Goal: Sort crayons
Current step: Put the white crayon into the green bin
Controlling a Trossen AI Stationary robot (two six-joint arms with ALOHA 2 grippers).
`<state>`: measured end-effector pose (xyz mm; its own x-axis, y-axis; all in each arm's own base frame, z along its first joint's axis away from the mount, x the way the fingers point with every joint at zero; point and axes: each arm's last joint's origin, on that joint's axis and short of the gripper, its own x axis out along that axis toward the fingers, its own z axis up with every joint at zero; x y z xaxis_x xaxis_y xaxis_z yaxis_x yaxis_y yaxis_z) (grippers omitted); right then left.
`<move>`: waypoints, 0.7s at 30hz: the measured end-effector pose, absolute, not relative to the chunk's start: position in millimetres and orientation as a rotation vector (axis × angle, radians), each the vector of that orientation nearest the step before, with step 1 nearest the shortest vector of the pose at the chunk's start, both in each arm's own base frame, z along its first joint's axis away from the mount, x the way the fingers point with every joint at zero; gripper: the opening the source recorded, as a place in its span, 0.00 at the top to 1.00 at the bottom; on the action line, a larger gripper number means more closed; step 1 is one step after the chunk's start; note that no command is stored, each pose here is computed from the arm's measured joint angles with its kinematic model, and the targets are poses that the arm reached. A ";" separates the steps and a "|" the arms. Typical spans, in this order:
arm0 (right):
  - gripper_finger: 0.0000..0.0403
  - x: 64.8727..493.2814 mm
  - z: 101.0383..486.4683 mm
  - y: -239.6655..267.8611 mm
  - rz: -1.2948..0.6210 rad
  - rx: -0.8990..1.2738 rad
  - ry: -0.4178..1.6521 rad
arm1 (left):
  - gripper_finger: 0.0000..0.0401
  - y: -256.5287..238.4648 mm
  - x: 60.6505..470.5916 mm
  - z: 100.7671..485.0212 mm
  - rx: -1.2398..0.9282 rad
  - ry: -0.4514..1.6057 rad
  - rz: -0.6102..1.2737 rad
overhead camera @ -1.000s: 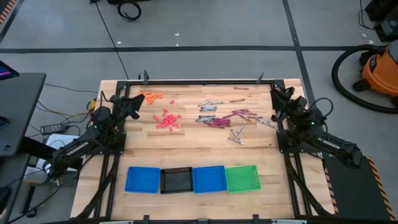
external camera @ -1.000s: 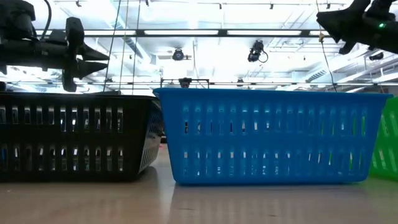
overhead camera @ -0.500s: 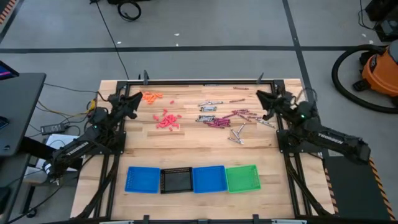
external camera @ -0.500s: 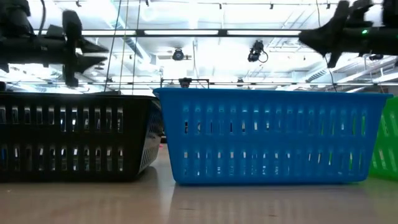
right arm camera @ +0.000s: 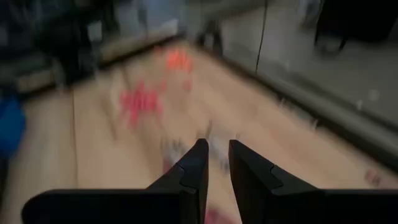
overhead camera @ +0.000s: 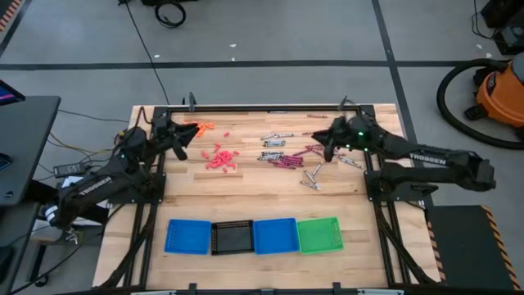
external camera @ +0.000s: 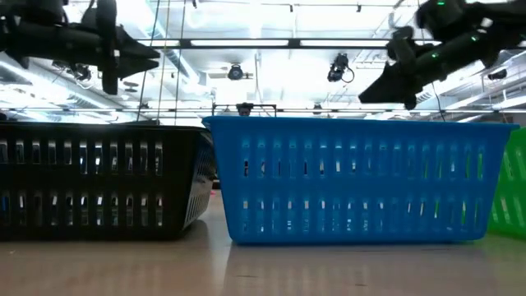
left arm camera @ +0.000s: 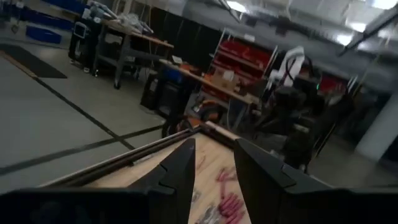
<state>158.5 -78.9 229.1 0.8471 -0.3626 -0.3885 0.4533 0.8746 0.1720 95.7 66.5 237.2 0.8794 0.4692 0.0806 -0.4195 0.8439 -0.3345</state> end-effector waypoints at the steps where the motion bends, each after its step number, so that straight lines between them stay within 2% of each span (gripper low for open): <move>1: 0.82 163.2 230.6 -78.1 -0.433 0.271 0.419 | 0.70 68.0 97.7 237.4 -0.296 -0.143 0.475; 7: 0.82 194.6 235.8 -70.6 -0.397 0.329 0.781 | 0.70 74.8 106.6 236.3 -0.202 -0.070 0.486; 15: 0.82 240.8 209.0 -53.5 -0.361 0.395 1.183 | 0.69 76.8 110.9 239.7 -0.173 -0.104 0.504; 21: 0.77 268.4 193.0 -45.9 -0.329 0.376 1.316 | 0.59 74.4 112.7 239.2 -0.175 -0.099 0.498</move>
